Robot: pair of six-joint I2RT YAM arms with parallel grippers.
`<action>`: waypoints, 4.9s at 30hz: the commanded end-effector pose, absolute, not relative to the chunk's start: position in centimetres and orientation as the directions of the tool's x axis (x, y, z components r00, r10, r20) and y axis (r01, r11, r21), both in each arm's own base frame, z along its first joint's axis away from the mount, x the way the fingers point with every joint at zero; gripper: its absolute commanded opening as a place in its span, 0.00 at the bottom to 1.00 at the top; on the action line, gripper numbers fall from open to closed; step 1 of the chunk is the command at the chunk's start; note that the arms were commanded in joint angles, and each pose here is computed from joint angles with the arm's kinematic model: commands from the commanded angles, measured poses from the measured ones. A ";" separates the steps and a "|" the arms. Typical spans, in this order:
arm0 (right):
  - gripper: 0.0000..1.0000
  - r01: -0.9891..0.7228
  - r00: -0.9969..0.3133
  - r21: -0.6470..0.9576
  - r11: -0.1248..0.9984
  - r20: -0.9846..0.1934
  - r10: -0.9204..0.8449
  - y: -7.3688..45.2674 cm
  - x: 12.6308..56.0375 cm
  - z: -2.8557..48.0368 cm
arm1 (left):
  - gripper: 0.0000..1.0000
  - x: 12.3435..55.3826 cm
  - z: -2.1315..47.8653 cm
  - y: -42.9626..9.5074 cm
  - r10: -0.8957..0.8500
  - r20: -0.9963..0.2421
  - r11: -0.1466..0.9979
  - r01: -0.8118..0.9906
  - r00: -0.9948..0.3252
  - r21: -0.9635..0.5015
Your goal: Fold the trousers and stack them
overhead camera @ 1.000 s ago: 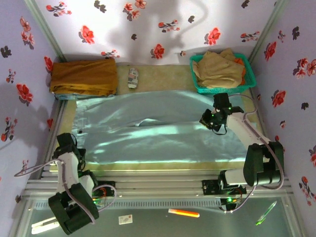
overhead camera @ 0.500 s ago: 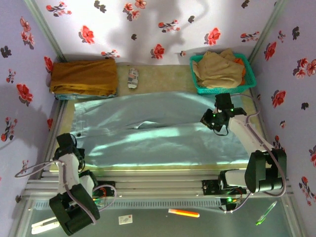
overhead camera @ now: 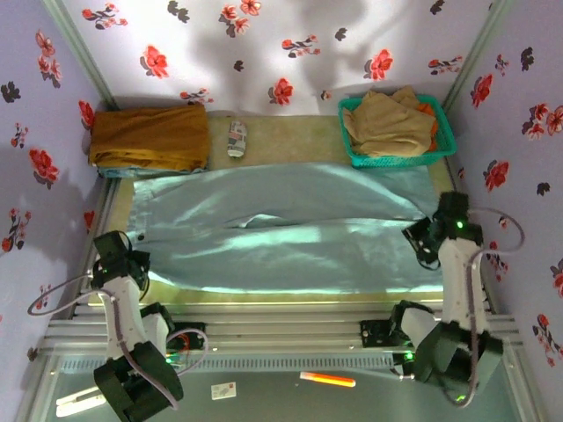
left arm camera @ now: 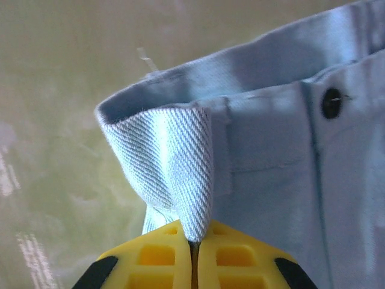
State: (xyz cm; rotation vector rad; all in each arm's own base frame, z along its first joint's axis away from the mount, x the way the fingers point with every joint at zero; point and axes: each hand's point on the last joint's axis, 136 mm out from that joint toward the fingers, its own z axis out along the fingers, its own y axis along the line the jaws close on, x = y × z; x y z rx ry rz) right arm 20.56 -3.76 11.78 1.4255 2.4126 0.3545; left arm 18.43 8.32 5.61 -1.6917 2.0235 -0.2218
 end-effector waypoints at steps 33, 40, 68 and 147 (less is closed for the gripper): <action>0.09 0.927 -0.354 0.182 0.327 0.140 0.925 2.9 14.7 0.1 | 0.00 21.3 9.4 7.6 -0.958 -0.246 0.264 -0.800 -0.150 -0.540; 0.00 0.890 -0.409 0.255 0.377 0.083 0.909 2.7 15.3 2.2 | 0.00 21.3 11.4 6.7 -0.956 -0.236 0.281 -0.770 -0.174 -0.573; 0.00 0.490 -0.690 0.388 0.780 -0.374 0.620 -0.1 38.7 17.8 | 0.00 38.7 25.5 8.7 -0.891 -0.378 0.453 -0.496 -0.250 -0.740; 0.61 -0.034 -0.964 0.287 0.957 -0.261 0.044 20.9 29.6 11.0 | 0.07 30.0 12.0 -0.6 -0.719 -0.398 0.691 -0.525 -0.570 -0.497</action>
